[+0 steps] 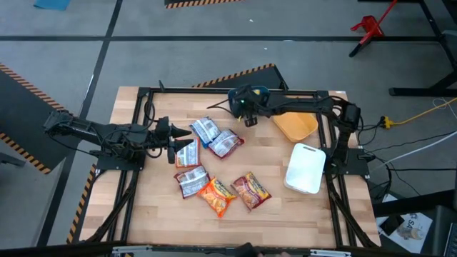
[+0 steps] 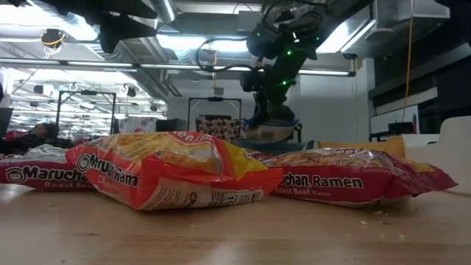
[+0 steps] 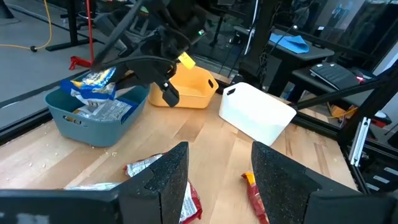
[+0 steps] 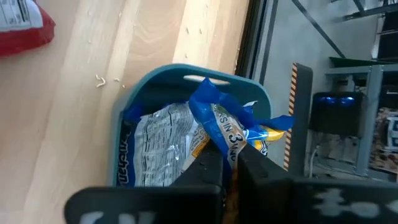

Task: Sort Maruchan noodles
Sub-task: Put the bottom blue noodle pack into the blue bin

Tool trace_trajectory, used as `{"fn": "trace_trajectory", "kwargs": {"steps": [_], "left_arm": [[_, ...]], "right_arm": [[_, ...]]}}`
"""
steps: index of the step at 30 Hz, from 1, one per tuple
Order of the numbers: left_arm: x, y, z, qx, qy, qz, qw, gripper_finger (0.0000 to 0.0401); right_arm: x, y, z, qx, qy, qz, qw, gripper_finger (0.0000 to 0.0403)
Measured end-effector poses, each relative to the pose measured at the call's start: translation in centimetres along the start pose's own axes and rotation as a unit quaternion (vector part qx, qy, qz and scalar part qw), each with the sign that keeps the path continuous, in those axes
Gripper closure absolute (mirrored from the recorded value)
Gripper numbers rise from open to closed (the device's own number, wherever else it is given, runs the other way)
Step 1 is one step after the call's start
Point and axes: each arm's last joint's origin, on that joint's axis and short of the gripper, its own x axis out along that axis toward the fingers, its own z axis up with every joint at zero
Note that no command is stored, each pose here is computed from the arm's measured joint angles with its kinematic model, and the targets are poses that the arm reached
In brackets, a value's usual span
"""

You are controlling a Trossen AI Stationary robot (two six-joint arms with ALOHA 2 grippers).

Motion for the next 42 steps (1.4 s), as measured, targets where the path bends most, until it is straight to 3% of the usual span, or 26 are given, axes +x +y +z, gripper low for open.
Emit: {"fn": "trace_trajectory", "kwargs": {"steps": [13, 17, 25, 30, 38, 42], "left_arm": [[0.0, 0.0, 0.0, 0.000, 0.000, 0.000, 1.000, 0.0231], [0.0, 0.0, 0.0, 0.000, 0.000, 0.000, 1.000, 0.0231], [0.0, 0.0, 0.0, 0.000, 0.000, 0.000, 1.000, 0.0231], [0.0, 0.0, 0.0, -0.004, 0.000, 0.000, 1.000, 0.0231], [0.0, 0.0, 0.0, -0.002, 0.002, 0.001, 1.000, 0.0231], [0.0, 0.0, -0.1, -0.002, 0.002, 0.001, 1.000, 0.0231]], "right_arm": [[0.6, -1.1, -1.3, 0.020, -0.021, 0.021, 0.999, 0.0391], [0.6, -1.1, -1.3, 0.017, -0.029, 0.028, 0.999, 0.0354], [0.6, -0.9, -1.3, 0.011, -0.027, 0.038, 0.999, 0.0242], [-0.4, -0.6, -1.3, 0.010, -0.002, 0.038, 0.999, 0.0203], [-2.0, 0.7, -2.3, 0.032, 0.044, 0.125, 0.991, 0.0209], [-1.4, 1.0, -2.5, 0.028, 0.076, 0.117, 0.990, 0.0220]]}}
